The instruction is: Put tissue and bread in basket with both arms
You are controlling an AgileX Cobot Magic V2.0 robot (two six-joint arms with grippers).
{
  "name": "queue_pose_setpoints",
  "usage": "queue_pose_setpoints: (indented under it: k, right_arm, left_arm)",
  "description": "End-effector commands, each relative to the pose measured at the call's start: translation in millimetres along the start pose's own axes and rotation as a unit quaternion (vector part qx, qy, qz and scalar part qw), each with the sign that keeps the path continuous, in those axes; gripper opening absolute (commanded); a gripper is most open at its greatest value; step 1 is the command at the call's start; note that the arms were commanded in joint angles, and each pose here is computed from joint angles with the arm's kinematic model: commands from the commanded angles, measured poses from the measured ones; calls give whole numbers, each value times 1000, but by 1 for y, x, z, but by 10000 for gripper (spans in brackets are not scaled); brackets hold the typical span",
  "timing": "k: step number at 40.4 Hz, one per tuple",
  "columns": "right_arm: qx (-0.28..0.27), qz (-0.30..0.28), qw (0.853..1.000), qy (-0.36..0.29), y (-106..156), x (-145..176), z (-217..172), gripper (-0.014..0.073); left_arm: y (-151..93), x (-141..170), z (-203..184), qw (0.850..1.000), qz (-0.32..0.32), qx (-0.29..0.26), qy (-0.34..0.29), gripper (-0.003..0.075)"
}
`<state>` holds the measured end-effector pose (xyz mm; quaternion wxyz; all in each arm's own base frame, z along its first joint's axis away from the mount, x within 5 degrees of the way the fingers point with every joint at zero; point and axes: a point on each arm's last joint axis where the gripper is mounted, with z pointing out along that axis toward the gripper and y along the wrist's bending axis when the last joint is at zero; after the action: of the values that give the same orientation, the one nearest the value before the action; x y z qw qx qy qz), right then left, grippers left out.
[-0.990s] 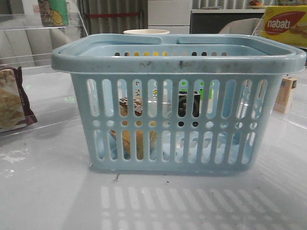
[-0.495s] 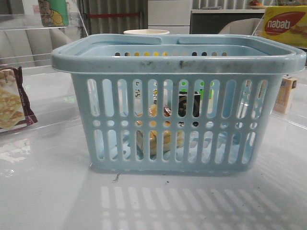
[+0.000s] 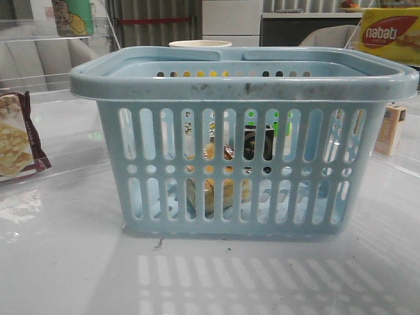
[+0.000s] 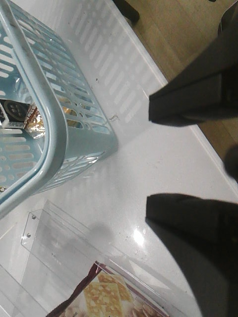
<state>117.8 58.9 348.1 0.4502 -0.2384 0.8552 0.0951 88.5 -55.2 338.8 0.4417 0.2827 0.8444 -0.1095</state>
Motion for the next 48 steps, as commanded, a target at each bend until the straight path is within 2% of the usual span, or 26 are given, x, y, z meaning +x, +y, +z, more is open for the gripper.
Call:
queue_pose_setpoints:
  k: [1, 2, 4, 8, 20, 25, 30, 33, 37, 38, 45, 48]
  right_arm:
    - [9, -9, 999, -47, -2, -12, -7, 70]
    - [9, -9, 999, -47, -2, -12, -7, 45]
    - [9, -9, 999, -47, -2, -12, -7, 74]
    - [9, -9, 999, -47, -2, -12, -7, 76]
    - [9, -9, 999, -47, -2, -12, -7, 76]
    - [9, -9, 999, -47, -2, -12, -7, 76]
    - [9, -9, 999, -47, -2, -12, -7, 76]
    - [9, -9, 999, -46, -2, -12, -7, 76]
    - [9, -9, 999, -47, -2, -12, -7, 76]
    - [9, -9, 999, -47, -2, -12, -7, 76]
    - [9, -9, 999, -47, -2, -12, -7, 76]
    - [9, -9, 999, -47, -2, -12, -7, 76]
  left_arm:
    - [1, -13, -6, 999, -6, -5, -50, 229]
    - [1, -13, -6, 999, -6, -5, -50, 200]
    - [1, -13, -6, 999, -6, -5, -50, 150]
    - [1, -13, -6, 999, -6, -5, -50, 87]
    - [1, -10, -5, 998, -7, -6, -58, 91]
    - [11, 7, -7, 994, -20, -66, -89, 91]
    - [18, 34, -9, 972, -42, -140, -185, 91]
    - [19, 55, -7, 950, -46, -183, -247, 91]
    - [18, 84, 3, 929, -48, -225, -291, 91]
    - [18, 88, 2, 919, -50, -234, -312, 91]
    - [17, 128, 21, 892, -96, -269, -349, 91]
    - [16, 137, 27, 893, -112, -266, -345, 91]
